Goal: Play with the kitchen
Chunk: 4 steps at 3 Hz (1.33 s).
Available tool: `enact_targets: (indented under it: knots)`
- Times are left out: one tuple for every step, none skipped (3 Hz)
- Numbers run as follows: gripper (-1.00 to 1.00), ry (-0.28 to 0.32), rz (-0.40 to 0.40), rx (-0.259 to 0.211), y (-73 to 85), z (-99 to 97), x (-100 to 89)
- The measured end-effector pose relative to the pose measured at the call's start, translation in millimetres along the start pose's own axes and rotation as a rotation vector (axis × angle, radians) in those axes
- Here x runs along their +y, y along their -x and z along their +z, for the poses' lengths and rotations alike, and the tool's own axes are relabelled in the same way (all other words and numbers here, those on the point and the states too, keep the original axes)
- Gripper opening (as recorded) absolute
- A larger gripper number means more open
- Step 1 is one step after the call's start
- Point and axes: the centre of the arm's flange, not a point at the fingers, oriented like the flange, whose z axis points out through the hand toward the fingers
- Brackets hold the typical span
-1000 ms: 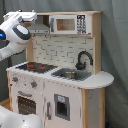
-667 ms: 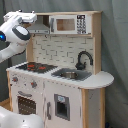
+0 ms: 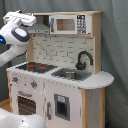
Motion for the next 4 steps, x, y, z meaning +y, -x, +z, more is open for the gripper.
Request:
enact_targets:
  knots:
    - [1.00, 0.023, 0.058, -0.029, -11.9, 0.2, -2.6]
    - [1.00, 0.044, 0.115, -0.060, -22.4, -0.7, -4.7]
    - [1.00, 0.062, 0.170, -0.094, -31.5, -3.3, -5.3]
    - [1.00, 0.076, 0.223, -0.132, -39.4, -7.0, -4.9]
